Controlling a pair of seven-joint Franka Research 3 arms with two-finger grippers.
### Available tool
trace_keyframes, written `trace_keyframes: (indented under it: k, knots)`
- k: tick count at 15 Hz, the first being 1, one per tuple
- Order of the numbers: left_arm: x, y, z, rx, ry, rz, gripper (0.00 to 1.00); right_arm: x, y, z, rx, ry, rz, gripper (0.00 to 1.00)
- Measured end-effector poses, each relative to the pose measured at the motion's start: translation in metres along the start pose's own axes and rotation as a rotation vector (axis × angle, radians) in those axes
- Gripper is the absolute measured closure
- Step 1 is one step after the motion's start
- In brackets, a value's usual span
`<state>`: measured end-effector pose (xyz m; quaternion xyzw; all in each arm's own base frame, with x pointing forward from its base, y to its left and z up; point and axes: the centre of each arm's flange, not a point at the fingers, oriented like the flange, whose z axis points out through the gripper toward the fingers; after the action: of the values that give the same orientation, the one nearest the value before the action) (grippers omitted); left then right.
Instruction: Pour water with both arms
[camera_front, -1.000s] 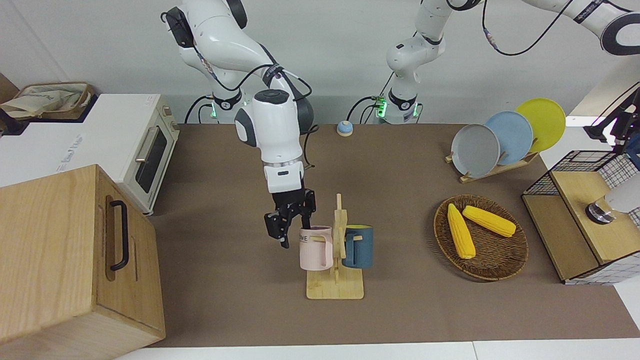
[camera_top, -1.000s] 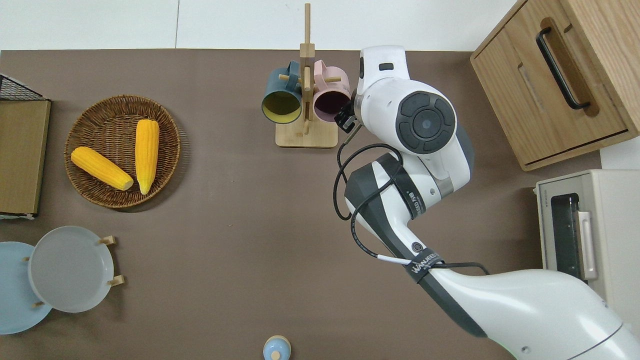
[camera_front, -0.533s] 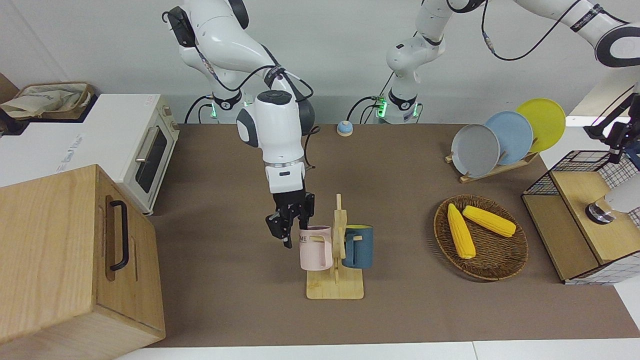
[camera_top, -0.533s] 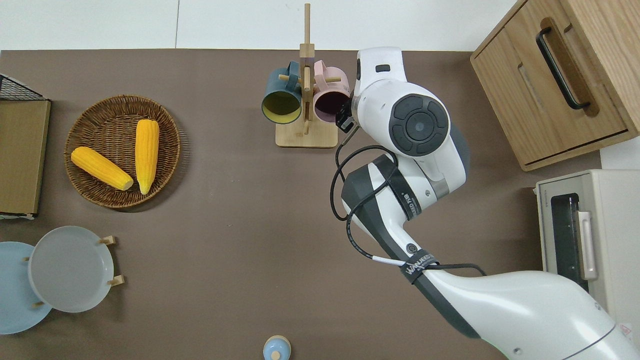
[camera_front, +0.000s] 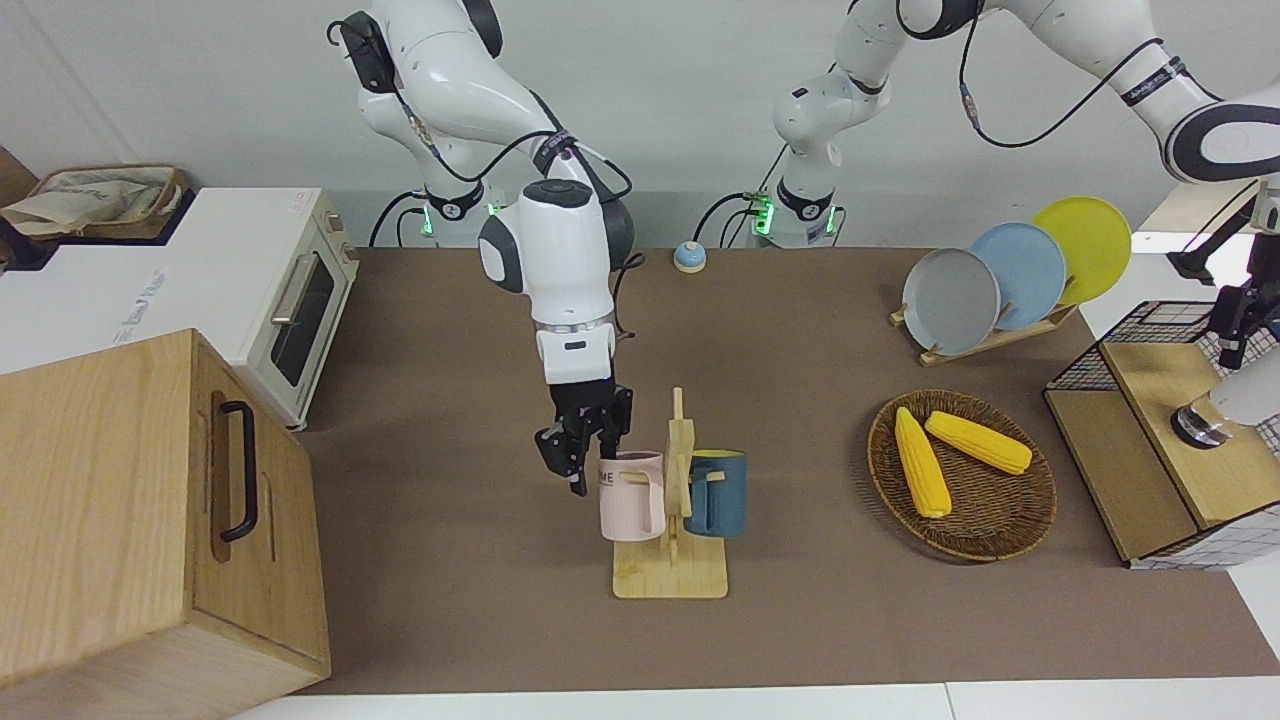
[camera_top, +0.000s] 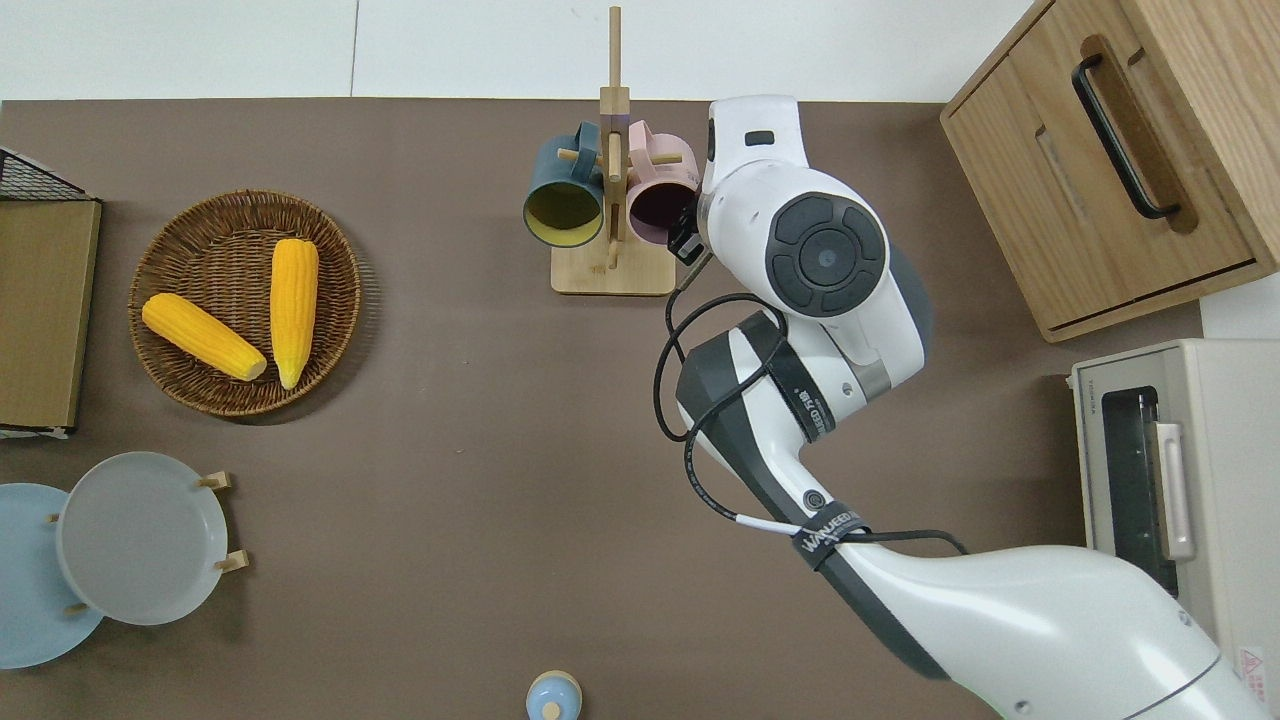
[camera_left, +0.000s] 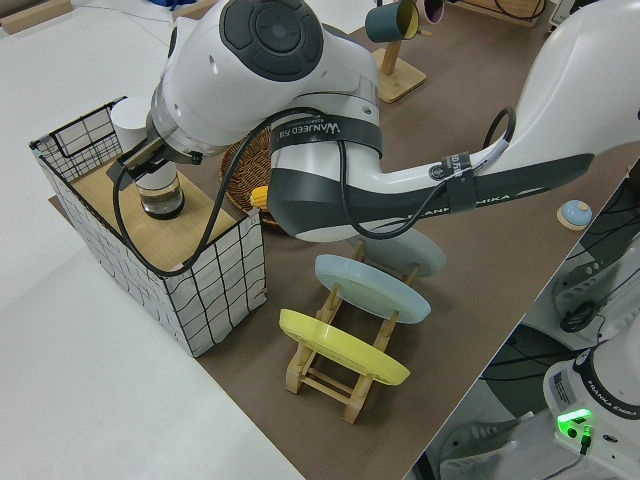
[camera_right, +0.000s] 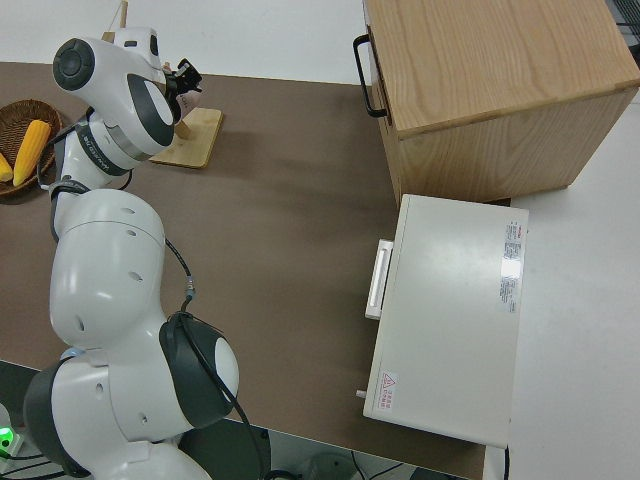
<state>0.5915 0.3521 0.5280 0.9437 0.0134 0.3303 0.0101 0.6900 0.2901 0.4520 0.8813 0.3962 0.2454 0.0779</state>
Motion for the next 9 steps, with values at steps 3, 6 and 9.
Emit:
trace_keyframes:
  k: [3,6,9]
  knots:
    - [0.002,0.007,0.013,-0.007,0.018,-0.008,0.0,0.005,-0.002,-0.004,-0.011,0.006,0.007,0.49]
    - [-0.001,0.005,0.022,-0.002,0.021,-0.018,0.0,0.008,-0.003,-0.007,-0.015,0.011,0.008,0.5]
    - [-0.004,0.003,0.03,0.005,0.023,-0.015,0.01,0.008,-0.001,-0.008,-0.018,0.012,0.01,0.6]
